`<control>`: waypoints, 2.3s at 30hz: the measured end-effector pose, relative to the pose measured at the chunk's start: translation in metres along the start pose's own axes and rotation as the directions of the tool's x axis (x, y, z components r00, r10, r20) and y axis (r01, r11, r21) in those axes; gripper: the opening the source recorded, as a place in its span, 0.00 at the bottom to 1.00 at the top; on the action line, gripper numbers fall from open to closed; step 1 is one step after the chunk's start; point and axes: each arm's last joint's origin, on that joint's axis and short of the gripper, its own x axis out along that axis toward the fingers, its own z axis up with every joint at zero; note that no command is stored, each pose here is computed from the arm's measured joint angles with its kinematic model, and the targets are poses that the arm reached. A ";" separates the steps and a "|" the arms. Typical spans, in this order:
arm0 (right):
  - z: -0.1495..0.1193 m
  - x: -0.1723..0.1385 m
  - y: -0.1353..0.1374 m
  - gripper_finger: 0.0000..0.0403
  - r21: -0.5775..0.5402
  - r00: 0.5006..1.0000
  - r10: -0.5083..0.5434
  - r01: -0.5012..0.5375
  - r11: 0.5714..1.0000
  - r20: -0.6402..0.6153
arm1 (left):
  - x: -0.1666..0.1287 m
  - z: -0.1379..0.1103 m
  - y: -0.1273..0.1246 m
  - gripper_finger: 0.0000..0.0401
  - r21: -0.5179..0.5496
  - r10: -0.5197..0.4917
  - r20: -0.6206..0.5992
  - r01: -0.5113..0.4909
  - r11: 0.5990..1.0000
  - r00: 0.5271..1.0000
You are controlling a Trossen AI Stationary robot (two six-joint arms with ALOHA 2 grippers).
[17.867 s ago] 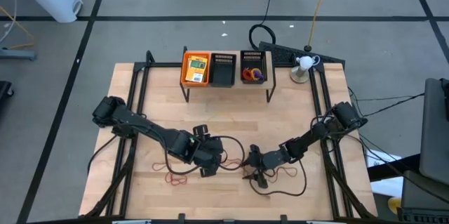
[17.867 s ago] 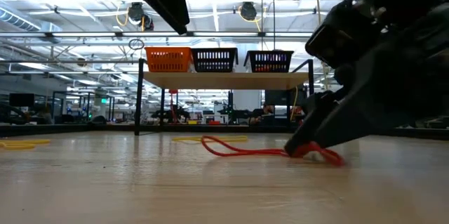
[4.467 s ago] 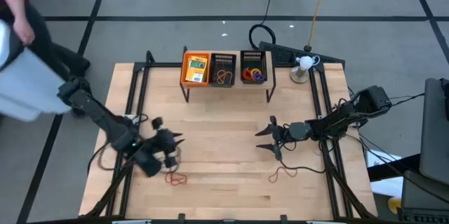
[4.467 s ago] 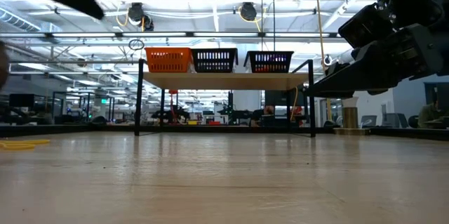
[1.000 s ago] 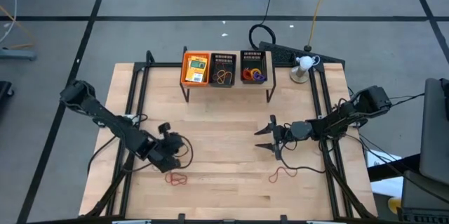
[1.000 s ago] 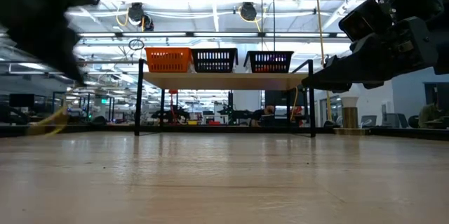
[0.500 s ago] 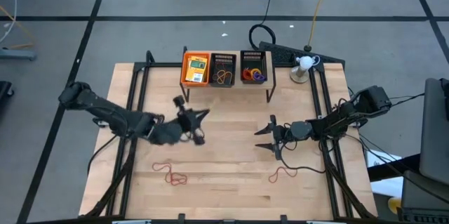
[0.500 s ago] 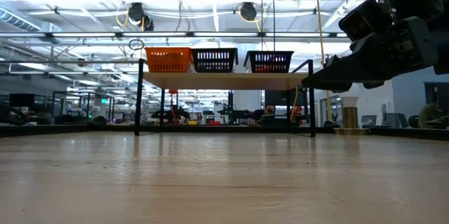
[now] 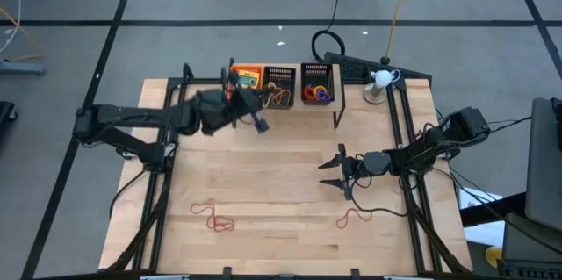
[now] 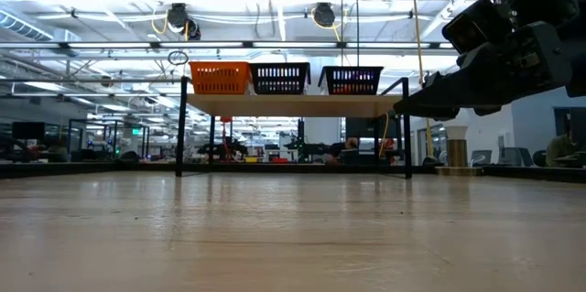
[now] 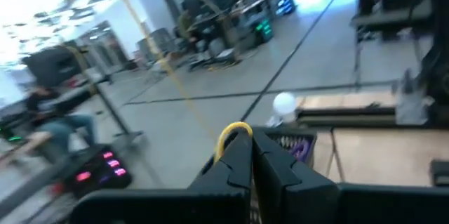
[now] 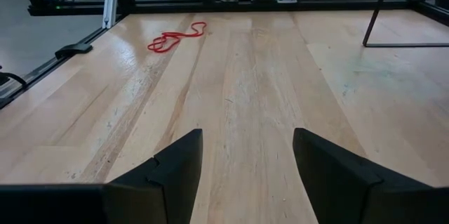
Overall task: Pick & Place Office Desk Supplies
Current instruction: Put the yellow rubber band into the left black bin on the shelf, then put the red rubber band into the left black bin on the shelf
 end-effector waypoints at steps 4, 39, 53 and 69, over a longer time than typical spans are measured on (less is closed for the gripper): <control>0.000 0.000 0.000 0.53 0.000 1.000 0.000 0.000 1.000 0.000 | 0.013 -0.007 0.020 0.00 -0.077 -0.046 0.040 0.049 0.996 0.998; -0.002 0.000 0.000 0.53 -0.004 1.000 -0.001 0.001 1.000 -0.016 | 0.062 -0.058 0.041 0.42 -0.315 -0.141 -0.060 0.115 0.942 0.988; -0.002 0.000 0.000 0.53 0.001 1.000 -0.002 0.002 1.000 -0.026 | 0.049 -0.061 0.034 0.57 -0.393 -0.392 -0.110 0.322 0.861 0.914; -0.005 0.000 0.000 0.53 0.027 0.999 0.001 0.000 1.000 -0.053 | -0.096 -0.055 -0.100 0.36 -0.356 -0.571 -0.643 0.461 0.813 0.510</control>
